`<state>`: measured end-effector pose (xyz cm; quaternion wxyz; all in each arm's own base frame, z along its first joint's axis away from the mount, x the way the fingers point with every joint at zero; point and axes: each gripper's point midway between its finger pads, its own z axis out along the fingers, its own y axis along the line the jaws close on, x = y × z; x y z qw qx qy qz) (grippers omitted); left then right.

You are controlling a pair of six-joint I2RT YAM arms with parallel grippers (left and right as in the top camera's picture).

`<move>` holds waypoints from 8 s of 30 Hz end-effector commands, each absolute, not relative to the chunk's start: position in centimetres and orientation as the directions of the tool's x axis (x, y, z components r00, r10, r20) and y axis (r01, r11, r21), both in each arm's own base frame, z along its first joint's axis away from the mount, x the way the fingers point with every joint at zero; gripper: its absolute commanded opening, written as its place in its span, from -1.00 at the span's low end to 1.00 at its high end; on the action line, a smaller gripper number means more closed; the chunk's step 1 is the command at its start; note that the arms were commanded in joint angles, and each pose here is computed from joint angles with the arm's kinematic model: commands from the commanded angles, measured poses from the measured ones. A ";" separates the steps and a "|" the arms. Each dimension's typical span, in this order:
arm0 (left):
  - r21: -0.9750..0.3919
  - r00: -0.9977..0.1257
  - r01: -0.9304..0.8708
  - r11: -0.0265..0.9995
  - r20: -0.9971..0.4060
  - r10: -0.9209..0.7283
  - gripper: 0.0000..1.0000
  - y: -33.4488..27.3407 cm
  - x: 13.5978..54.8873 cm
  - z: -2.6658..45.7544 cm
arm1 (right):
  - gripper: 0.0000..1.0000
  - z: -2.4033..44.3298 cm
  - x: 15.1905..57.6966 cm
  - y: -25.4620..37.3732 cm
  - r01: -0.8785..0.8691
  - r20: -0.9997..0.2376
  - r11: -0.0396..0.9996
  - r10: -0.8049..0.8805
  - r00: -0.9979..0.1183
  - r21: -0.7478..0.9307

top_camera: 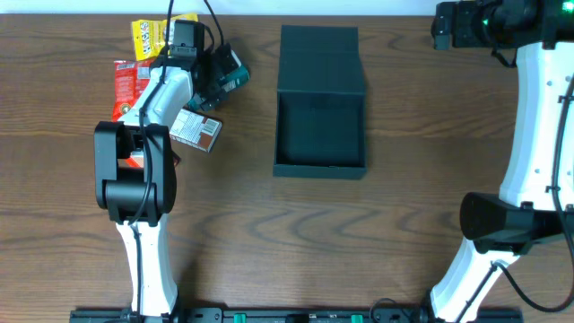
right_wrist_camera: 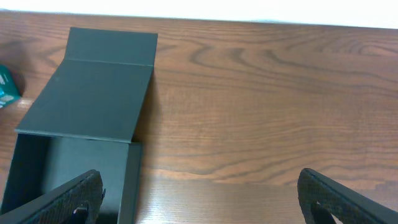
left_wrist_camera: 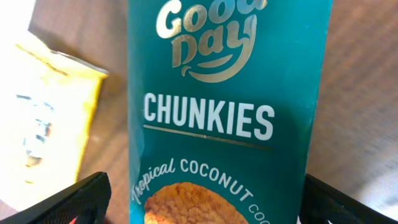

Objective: Pack container
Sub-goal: 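Reach the left gripper to the teal Chunkies box and grasp it, then carry the teal box with the left gripper over the black box, then lower the teal box upright into the black box with the left gripper, then open the left gripper and withdraw it from the box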

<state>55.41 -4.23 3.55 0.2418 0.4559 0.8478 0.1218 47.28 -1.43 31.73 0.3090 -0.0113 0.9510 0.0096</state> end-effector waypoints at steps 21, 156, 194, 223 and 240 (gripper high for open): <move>0.179 -0.578 0.724 0.666 -0.369 0.728 0.77 -5.9 53.8 2.1 | 0.99 32.7 46.5 -1.6 -0.034 -0.600 0.999 -0.022 -0.800 0.008; 0.203 -0.952 0.154 0.967 -0.232 0.200 -0.88 -24.4 39.3 13.9 | 0.98 34.1 45.9 -13.2 0.237 -0.643 0.949 0.316 -0.697 0.209; -0.165 -0.948 0.270 0.949 -0.216 0.232 -0.88 -31.0 40.3 2.5 | 0.98 34.0 45.7 -13.0 0.227 -0.638 0.952 0.307 -0.706 0.208; -0.152 -0.960 0.220 0.964 -0.209 0.186 -0.88 -29.4 40.7 6.1 | 0.99 34.7 46.3 -10.9 0.135 -0.644 0.945 0.302 -0.703 0.296; 0.023 -0.720 -0.242 0.970 -0.675 -0.164 -0.87 -5.6 54.6 24.2 | 0.96 48.9 46.1 13.5 -0.590 -0.819 0.602 0.209 -0.534 0.538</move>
